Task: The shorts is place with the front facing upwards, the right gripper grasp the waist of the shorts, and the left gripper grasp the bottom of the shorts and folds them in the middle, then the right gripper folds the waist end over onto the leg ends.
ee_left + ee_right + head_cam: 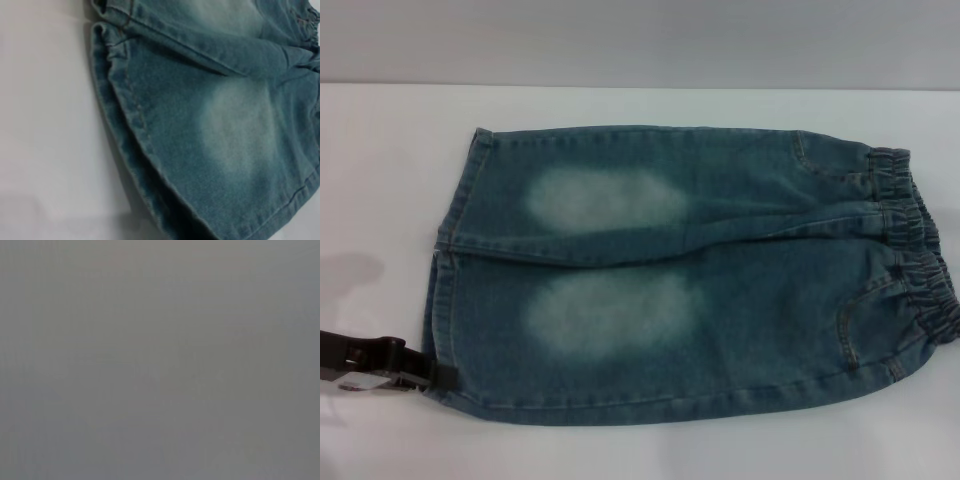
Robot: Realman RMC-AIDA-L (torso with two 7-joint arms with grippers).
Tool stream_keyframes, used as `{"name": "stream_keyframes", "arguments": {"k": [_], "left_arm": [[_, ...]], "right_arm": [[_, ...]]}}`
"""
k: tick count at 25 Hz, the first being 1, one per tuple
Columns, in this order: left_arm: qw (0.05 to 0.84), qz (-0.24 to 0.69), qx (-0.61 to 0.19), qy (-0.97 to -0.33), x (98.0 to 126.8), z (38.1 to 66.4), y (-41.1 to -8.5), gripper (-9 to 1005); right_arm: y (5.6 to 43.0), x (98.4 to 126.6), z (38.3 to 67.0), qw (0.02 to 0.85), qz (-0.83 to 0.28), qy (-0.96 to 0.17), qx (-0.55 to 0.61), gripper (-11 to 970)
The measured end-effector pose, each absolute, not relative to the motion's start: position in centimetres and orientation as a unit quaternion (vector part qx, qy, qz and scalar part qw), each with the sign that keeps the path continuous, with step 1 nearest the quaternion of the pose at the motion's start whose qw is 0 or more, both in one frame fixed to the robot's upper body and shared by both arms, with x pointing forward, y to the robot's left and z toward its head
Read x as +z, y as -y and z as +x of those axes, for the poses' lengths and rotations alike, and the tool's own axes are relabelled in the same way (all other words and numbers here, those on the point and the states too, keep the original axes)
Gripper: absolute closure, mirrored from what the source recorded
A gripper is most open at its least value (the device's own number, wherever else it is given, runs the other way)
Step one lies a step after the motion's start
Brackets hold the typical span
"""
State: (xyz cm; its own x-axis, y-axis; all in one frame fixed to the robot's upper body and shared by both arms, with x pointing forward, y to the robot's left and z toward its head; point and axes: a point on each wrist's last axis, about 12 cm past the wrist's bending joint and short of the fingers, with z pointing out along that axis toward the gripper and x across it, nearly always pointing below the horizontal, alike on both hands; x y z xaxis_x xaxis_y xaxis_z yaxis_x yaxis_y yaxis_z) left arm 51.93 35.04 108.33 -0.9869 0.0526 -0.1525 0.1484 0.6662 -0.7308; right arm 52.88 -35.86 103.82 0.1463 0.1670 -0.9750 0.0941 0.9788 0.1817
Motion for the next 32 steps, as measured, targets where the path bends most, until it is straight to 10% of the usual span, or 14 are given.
{"name": "stream_keyframes", "arguments": {"k": [2,7,19,32], "left_arm": [[0.059,0.046,-0.402,-0.912,108.2,51.9,-35.1,842],[0.064,0.031,-0.396,-0.915,107.9,52.0,-35.3,954],[0.093,-0.002,-0.401,-0.911,107.6,52.7,-34.9,952],[0.135,-0.010,-0.389,-0.911,108.3,54.2,-35.2,950]], "right_arm": [[35.9,103.8,52.9,0.751,0.100,-0.653,0.024,423],[36.2,103.9,52.8,0.751,0.107,-0.651,0.028,424],[38.1,108.0,53.4,0.711,0.006,-0.661,0.239,425],[40.1,116.9,55.5,0.422,-0.256,-0.816,0.300,425]]}}
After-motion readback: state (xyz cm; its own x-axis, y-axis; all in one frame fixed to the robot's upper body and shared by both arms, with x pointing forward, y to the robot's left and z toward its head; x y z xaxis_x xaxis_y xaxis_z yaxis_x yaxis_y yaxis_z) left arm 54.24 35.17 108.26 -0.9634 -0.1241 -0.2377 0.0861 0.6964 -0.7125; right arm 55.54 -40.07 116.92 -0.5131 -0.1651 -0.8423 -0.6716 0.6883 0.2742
